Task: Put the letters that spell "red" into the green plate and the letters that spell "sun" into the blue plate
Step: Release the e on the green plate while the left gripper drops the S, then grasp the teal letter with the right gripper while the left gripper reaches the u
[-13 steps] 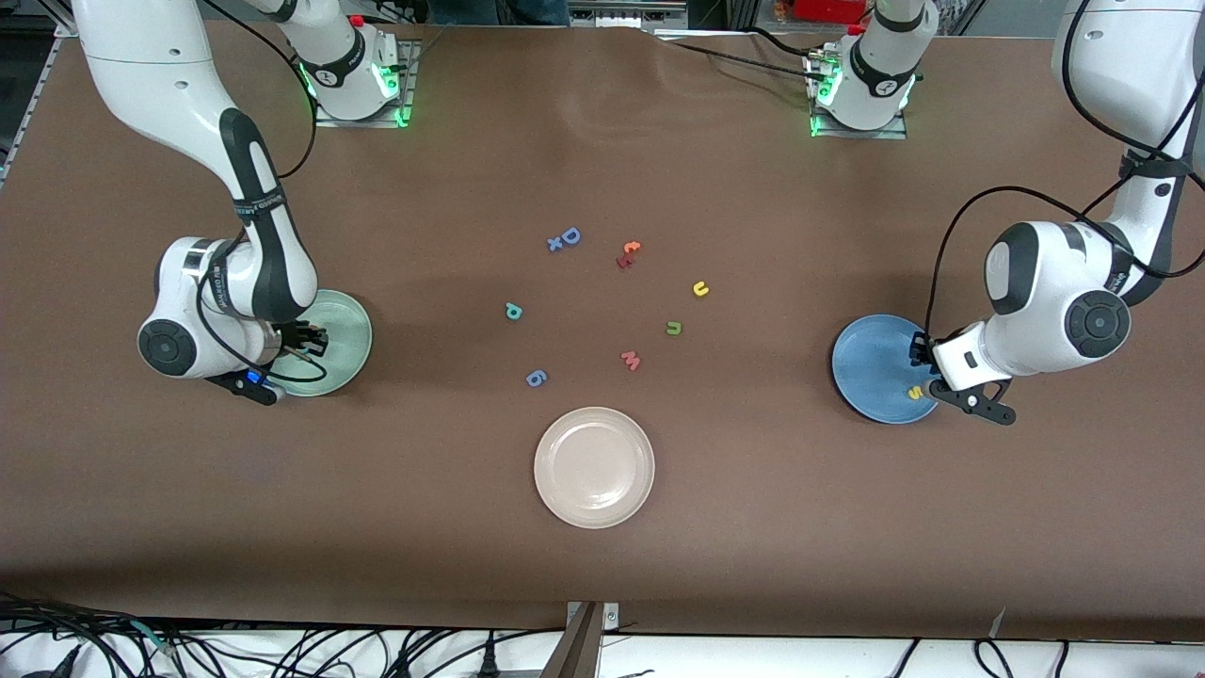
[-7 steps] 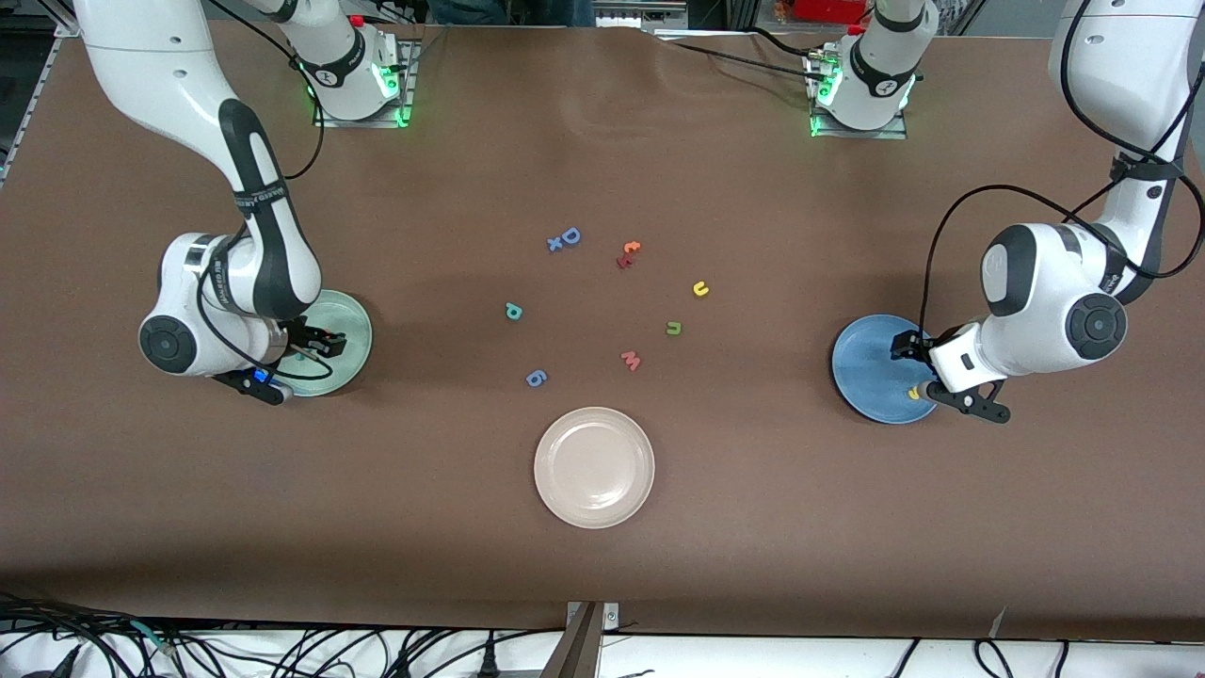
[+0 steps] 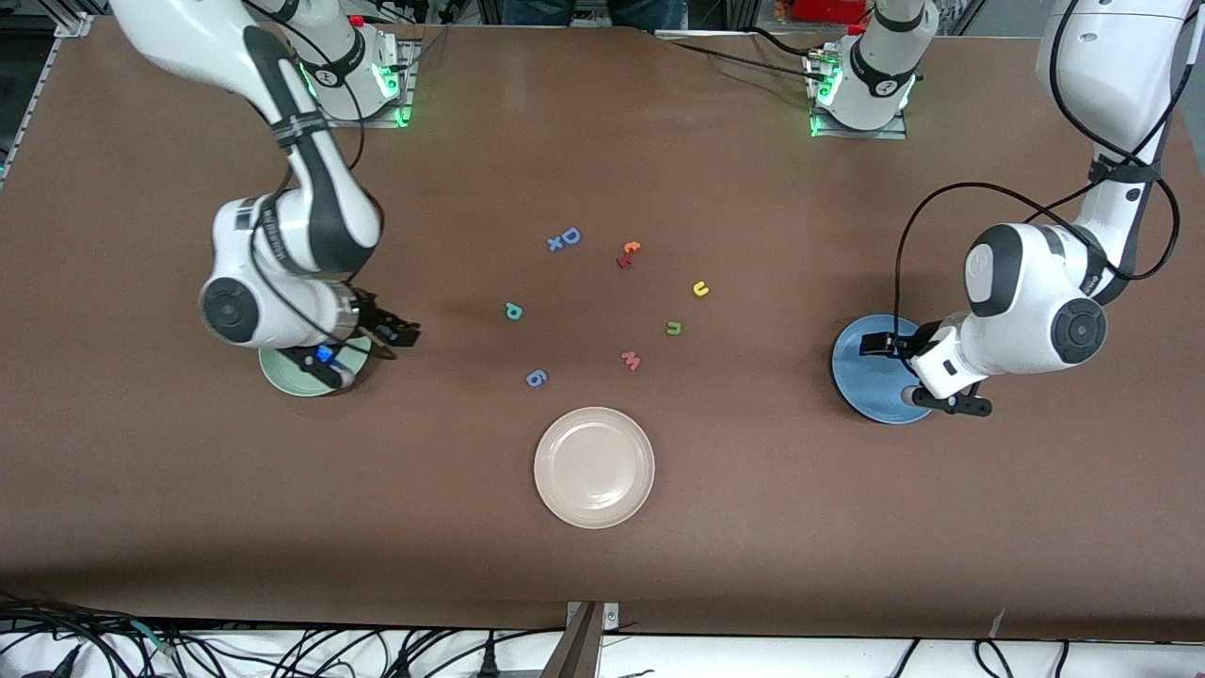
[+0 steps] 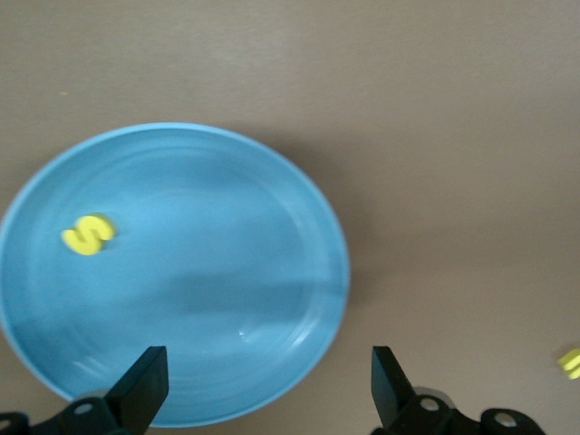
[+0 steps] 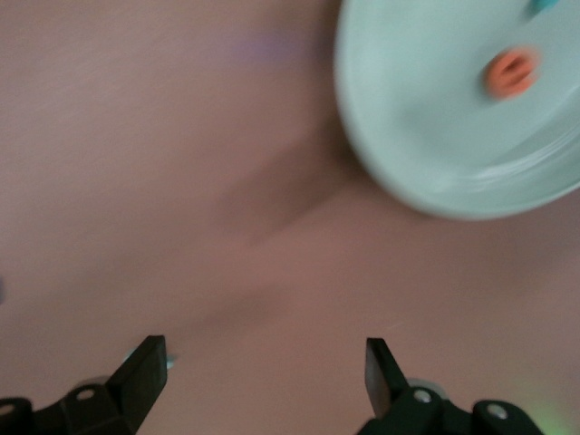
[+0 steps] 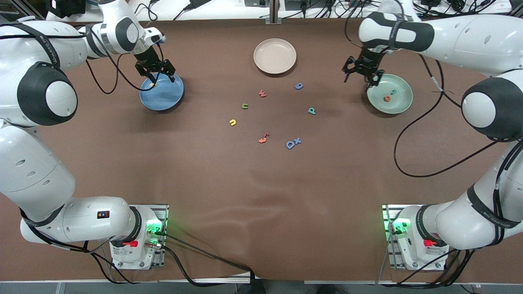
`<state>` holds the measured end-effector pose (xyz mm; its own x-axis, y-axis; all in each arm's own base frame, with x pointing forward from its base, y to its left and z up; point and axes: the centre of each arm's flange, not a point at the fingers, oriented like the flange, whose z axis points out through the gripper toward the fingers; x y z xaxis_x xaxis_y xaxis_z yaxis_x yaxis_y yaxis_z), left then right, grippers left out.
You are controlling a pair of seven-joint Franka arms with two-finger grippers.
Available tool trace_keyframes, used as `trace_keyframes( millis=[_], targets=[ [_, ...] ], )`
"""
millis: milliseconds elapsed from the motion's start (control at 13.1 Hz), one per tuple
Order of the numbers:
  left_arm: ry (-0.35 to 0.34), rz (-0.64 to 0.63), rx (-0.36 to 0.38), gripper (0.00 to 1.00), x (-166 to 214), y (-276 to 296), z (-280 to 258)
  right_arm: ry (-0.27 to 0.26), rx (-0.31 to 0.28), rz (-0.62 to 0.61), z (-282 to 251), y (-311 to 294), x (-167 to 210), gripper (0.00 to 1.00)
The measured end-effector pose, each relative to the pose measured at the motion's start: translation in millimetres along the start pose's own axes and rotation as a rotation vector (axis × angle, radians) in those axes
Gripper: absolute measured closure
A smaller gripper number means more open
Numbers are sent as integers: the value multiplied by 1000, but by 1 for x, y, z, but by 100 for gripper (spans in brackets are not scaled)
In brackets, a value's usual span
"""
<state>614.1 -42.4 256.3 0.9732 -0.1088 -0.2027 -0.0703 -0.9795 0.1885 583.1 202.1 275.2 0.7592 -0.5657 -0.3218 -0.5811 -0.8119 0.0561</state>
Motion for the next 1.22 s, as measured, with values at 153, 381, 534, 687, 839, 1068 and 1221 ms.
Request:
trace_keyframes(
  millis=[153,381,534,687,839,1068,1221],
  targets=[
    [-6,-40,-9,1,1,31,2,43,40,45,12,-37,-37,2],
    [-22,-99,1,1,-2,84,12,92,72,56,50,-71,-68,1],
    [-33,-132,17,1,-7,125,21,107,74,47,79,-81,-72,1],
    [-36,-154,34,1,-16,170,30,108,64,53,99,-84,-74,1],
    [-19,-176,45,0,-24,214,38,106,57,80,106,-87,-81,3],
    [12,-219,40,0,-27,244,52,104,47,94,114,-93,-96,13],
    [40,-257,30,0,-23,256,77,100,34,101,121,-91,-96,25]
  ],
)
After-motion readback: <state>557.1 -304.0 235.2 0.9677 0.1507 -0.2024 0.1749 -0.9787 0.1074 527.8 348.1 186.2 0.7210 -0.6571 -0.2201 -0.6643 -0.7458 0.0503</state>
